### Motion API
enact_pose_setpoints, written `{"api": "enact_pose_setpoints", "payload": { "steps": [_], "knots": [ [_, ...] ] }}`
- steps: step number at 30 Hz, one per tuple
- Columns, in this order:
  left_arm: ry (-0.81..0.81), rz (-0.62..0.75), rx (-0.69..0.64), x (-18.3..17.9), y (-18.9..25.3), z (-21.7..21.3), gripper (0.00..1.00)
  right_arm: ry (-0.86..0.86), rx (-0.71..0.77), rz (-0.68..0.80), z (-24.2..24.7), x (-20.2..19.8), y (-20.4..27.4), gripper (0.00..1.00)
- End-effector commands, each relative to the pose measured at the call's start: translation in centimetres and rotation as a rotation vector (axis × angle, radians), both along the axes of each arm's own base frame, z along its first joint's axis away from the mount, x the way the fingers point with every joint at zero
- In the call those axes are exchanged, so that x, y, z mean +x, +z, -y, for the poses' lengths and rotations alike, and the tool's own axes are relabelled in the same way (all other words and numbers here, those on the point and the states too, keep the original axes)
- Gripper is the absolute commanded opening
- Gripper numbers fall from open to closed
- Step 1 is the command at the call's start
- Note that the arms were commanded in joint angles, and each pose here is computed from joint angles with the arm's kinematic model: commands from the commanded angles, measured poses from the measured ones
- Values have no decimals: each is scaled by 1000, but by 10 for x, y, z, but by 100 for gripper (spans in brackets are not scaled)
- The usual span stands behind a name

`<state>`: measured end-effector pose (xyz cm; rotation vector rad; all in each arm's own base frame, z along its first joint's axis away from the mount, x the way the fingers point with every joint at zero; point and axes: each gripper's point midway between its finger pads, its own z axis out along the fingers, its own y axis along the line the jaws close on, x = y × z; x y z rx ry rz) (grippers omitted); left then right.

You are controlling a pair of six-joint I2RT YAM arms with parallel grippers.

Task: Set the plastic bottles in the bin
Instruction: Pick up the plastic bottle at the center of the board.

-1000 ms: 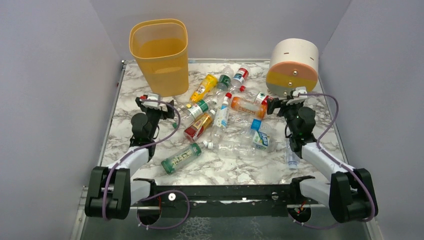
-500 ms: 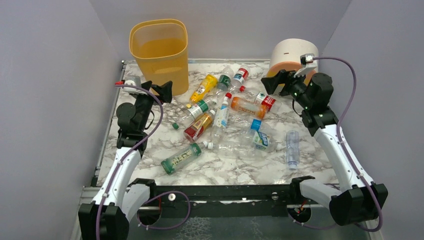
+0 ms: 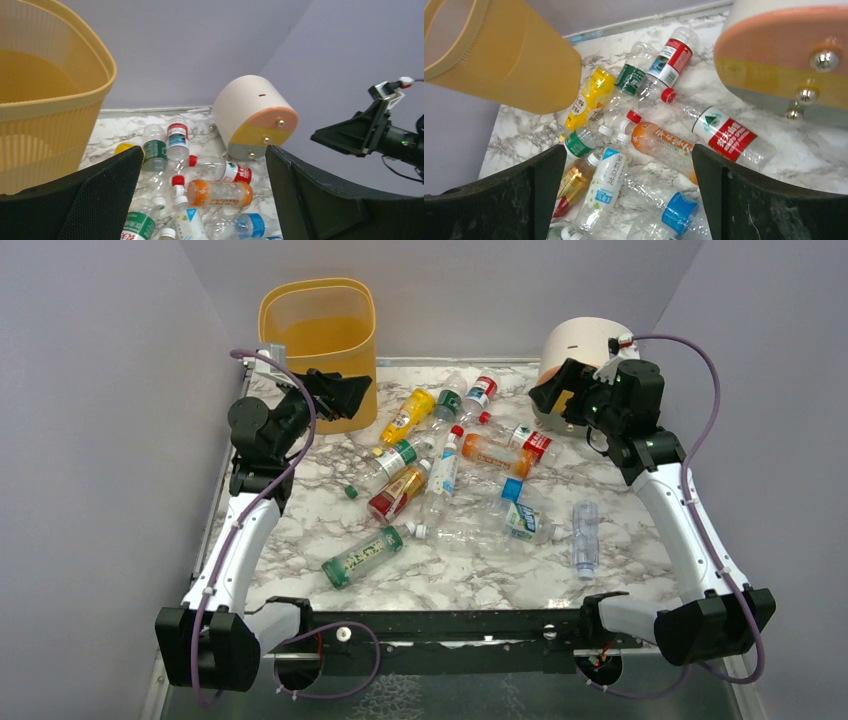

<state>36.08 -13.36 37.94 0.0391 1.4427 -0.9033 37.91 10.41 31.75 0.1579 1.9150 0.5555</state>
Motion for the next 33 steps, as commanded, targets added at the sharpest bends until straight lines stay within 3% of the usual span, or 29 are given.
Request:
{"api": "enact_pose_setpoints", "payload": {
  "steps": [1,4,10,20,26,33],
  "knots": [
    [-104,-40,-86,-13,9,13,99,-65,68,-41,6,-10,6,99],
    [-115,-101,-148,-11,0,14,99,-11,76,-41,-3,-12,14,99],
    [-244,-298,-222,-8,-35,33,99,173,141,-130,-34,-29,-14,99],
    [-374,-423,-156,-31,-89,65,99,349,133,-268,-58,-76,-94,100],
    [-339,-552,91,-46,-149,104,99,326,48,-341,-53,-85,-129,100],
    [-292,-663,297,-51,-206,122,99,225,-56,-286,-33,-67,-106,100]
  ]
}}
